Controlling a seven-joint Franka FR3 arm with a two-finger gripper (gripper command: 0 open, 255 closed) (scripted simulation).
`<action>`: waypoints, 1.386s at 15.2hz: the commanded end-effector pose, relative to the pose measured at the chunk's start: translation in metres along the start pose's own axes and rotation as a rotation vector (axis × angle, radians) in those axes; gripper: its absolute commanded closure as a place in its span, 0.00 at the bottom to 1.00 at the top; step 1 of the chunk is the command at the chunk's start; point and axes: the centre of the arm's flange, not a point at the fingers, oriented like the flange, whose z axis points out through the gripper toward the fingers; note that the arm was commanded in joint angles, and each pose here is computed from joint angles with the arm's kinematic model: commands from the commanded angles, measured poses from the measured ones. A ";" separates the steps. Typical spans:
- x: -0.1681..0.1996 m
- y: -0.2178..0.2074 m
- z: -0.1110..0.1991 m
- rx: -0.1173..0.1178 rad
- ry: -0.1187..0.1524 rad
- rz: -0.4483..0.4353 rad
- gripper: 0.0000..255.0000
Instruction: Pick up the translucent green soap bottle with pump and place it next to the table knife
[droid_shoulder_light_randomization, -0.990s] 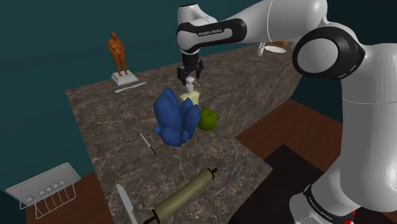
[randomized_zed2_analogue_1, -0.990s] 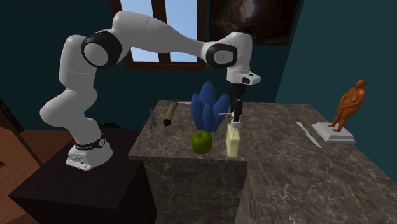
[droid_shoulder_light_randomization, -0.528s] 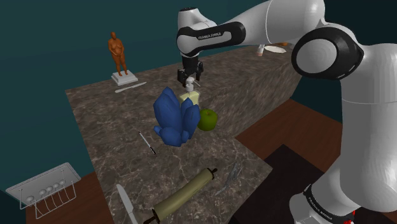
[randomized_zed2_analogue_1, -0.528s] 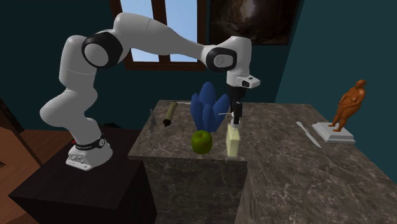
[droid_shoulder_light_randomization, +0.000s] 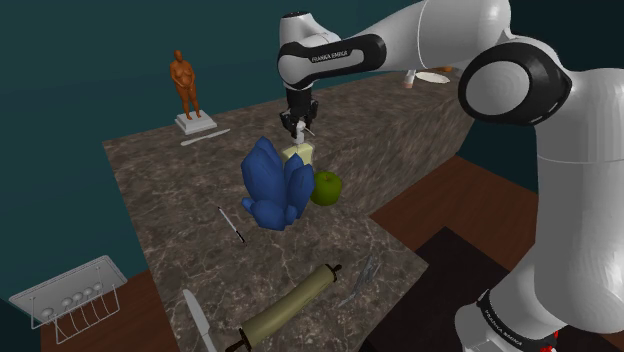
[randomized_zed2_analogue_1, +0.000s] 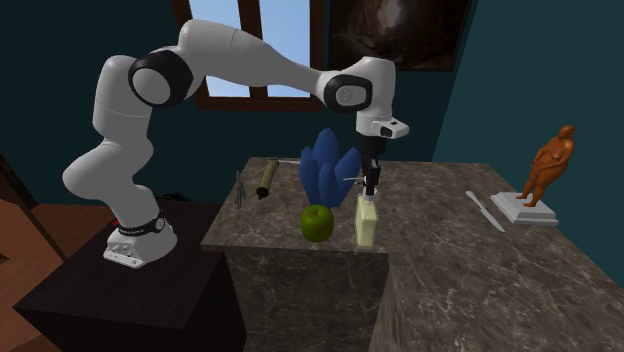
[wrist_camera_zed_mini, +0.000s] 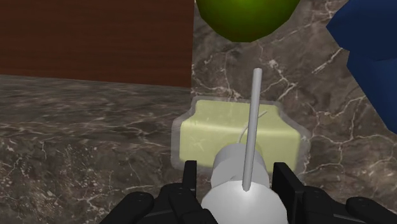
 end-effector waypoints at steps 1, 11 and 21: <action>0.000 0.000 0.000 0.000 0.000 0.000 1.00; 0.001 0.004 -0.036 0.000 0.000 0.000 1.00; -0.018 -0.004 -0.088 0.000 0.000 0.000 1.00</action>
